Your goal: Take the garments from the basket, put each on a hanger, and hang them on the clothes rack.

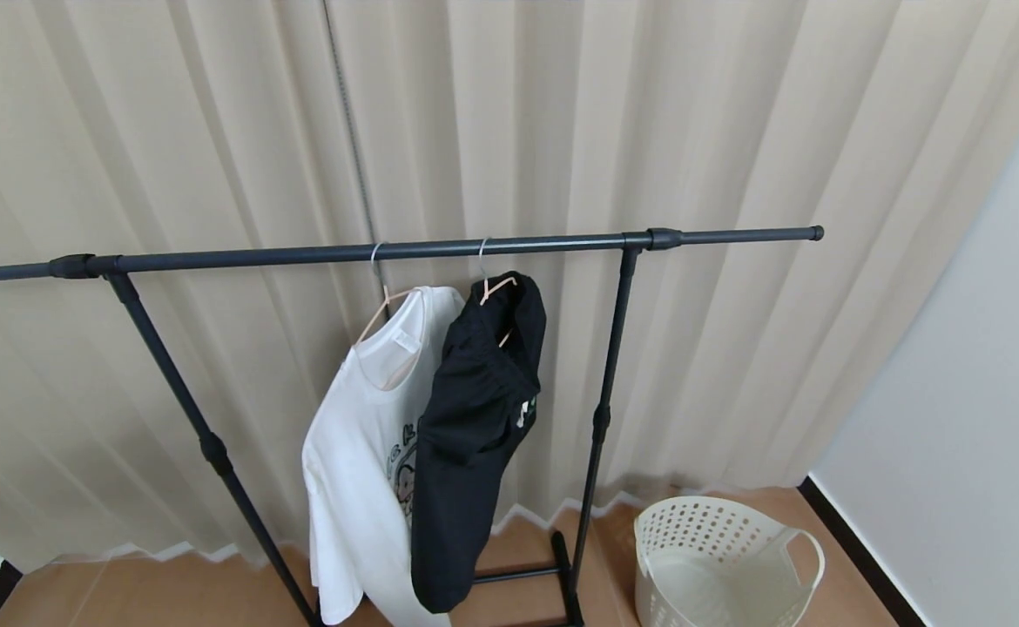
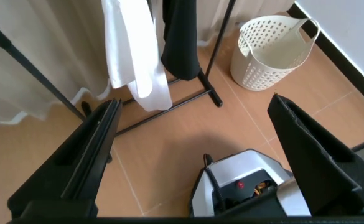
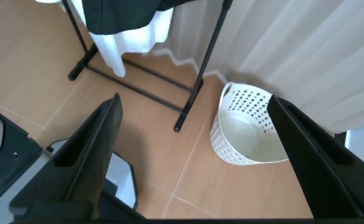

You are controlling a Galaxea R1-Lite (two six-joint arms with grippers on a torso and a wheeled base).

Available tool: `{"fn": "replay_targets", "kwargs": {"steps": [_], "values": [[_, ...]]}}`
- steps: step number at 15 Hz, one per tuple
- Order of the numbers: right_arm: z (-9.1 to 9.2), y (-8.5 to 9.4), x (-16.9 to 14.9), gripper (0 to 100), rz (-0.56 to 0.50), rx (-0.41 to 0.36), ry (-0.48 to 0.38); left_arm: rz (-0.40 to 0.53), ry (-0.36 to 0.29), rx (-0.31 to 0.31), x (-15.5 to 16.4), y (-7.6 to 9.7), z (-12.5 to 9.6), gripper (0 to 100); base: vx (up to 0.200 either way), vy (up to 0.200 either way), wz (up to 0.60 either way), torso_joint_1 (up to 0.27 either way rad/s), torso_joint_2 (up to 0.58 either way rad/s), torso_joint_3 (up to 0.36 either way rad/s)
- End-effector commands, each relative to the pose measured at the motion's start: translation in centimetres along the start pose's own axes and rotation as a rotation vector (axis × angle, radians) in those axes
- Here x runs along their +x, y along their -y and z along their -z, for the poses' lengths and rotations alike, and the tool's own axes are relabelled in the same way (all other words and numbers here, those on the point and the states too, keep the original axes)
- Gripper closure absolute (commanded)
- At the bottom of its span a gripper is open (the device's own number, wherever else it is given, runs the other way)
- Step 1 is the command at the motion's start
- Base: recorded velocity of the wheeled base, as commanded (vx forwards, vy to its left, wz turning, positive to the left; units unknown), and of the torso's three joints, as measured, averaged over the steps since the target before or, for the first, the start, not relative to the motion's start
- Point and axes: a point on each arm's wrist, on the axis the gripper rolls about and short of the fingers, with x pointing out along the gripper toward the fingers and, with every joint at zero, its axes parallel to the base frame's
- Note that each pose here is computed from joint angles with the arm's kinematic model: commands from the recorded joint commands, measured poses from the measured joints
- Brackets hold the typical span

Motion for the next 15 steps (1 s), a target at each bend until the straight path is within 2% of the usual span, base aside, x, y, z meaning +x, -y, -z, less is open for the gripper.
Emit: {"fn": "replay_targets", "kwargs": {"steps": [1, 3, 4, 7, 9, 11, 12, 13, 15], "values": [[0.2, -0.1, -0.6, 0, 0.026, -0.008, 0.079, -0.076, 0.100, -0.031, -1.0, -0.2, 0.4, 0, 0.000, 0.000, 0.00, 0.000, 0.00, 0.000], [0.3, -0.2, -0.8, 0, 0.060, -0.002, 0.098, -0.159, 0.123, -0.039, -1.2, -0.2, 0.5, 0, 0.000, 0.000, 0.00, 0.000, 0.00, 0.000], [0.4, -0.2, -1.0, 0, 0.081, 0.000, 0.119, -0.226, 0.170, -0.024, -1.5, -0.1, 0.7, 0, 0.000, 0.000, 0.00, 0.000, 0.00, 0.000], [0.5, -0.3, -1.3, 0, 0.131, 0.004, 0.165, -0.344, 0.237, -0.044, -2.1, 0.1, 1.0, 0, 0.000, 0.000, 0.00, 0.000, 0.00, 0.000], [0.6, -0.4, -1.5, 0, 0.162, 0.005, 0.189, -0.365, 0.261, -0.047, -2.2, 0.1, 1.1, 0, 0.000, 0.000, 0.00, 0.000, 0.00, 0.000], [0.8, -0.5, -1.8, 0, 0.215, 0.008, 0.230, -0.429, 0.326, -0.060, -2.6, 0.4, 1.4, 0, 0.000, 0.000, 0.00, 0.000, 0.00, 0.000], [0.9, -0.7, -2.0, 0, 0.240, 0.007, 0.257, -0.437, 0.386, -0.054, -3.0, 0.5, 1.7, 0, 0.000, 0.000, 0.00, 0.000, 0.00, 0.000], [1.0, -0.7, -2.1, 0, 0.255, 0.005, 0.276, -0.437, 0.411, -0.054, -3.1, 0.6, 1.8, 0, 0.000, 0.000, 0.00, 0.000, 0.00, 0.000], [1.1, -0.9, -2.4, 0, 0.289, 0.003, 0.313, -0.414, 0.423, -0.057, -3.1, 0.7, 1.9, 0, 0.000, 0.000, 0.00, 0.000, 0.00, 0.000]]}}
